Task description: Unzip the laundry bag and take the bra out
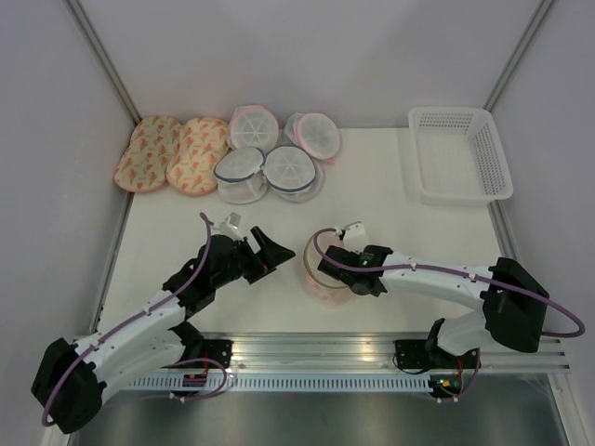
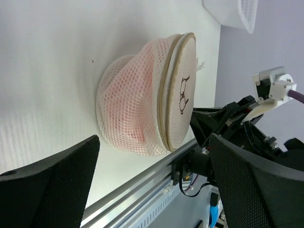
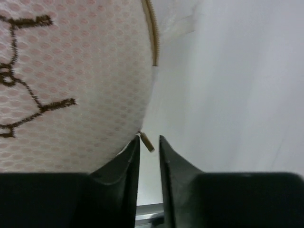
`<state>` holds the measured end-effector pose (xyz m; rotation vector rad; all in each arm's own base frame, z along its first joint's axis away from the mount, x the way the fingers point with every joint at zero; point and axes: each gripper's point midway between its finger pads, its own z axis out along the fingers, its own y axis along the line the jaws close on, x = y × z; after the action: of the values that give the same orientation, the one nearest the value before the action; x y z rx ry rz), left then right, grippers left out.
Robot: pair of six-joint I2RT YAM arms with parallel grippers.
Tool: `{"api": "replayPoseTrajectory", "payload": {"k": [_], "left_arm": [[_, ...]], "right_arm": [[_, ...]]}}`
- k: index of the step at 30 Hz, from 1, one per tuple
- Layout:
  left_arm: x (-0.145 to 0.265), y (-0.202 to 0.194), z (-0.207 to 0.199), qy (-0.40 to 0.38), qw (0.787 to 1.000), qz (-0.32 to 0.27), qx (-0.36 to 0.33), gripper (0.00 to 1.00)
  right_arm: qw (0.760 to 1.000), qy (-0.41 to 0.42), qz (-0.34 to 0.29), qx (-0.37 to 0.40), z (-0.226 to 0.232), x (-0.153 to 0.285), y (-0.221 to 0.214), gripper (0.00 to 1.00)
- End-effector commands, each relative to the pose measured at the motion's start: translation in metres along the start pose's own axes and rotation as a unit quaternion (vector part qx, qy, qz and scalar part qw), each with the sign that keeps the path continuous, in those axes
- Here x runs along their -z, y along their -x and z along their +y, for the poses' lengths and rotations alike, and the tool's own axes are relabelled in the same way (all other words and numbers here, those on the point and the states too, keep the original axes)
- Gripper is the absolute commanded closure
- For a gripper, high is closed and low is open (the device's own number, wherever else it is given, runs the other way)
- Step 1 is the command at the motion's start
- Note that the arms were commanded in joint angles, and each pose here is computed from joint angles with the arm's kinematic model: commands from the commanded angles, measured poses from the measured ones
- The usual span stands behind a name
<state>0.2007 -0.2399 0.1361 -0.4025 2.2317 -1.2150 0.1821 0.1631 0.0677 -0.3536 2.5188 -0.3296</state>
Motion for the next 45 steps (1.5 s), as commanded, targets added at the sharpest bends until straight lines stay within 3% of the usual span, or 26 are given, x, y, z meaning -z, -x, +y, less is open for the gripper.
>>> {"api": "replayPoseTrajectory", "payload": {"k": [1,2,4,8,13,18,29,36,45], "left_arm": [[0.019,0.021,0.008,0.039,0.997,-0.06,0.001,0.0],[0.023,0.028,0.012,0.05,0.995,-0.083,0.007,0.0],[0.036,0.033,0.013,0.048,0.993,-0.106,0.01,0.0],[0.053,0.042,0.01,0.039,0.989,-0.14,0.008,0.0],[0.057,0.041,0.01,0.039,0.99,-0.138,0.0,0.0],[0.051,0.036,0.015,0.049,0.991,-0.121,0.0,0.0],[0.055,0.032,0.015,0.035,0.992,-0.119,0.003,0.0],[0.058,0.031,0.016,0.033,0.992,-0.121,0.001,0.0],[0.058,0.031,0.017,0.035,0.992,-0.122,-0.003,0.0]], "right_arm": [[0.997,-0.078,-0.019,-0.003,-0.033,0.004,0.008,0.69],[0.996,-0.084,-0.022,-0.007,-0.036,0.005,0.01,0.51],[0.995,-0.093,-0.031,-0.014,-0.041,0.011,0.017,0.4],[0.997,-0.039,-0.053,-0.034,-0.034,0.031,0.036,0.37],[0.98,0.141,-0.122,-0.073,0.006,0.074,0.075,0.37],[0.965,0.201,-0.149,-0.075,0.034,0.093,0.105,0.38],[0.96,0.218,-0.161,-0.063,0.099,0.088,0.153,0.41],[0.97,0.192,-0.139,-0.054,0.116,0.074,0.147,0.46],[0.985,0.128,-0.106,-0.048,0.112,0.047,0.128,0.61]]}}
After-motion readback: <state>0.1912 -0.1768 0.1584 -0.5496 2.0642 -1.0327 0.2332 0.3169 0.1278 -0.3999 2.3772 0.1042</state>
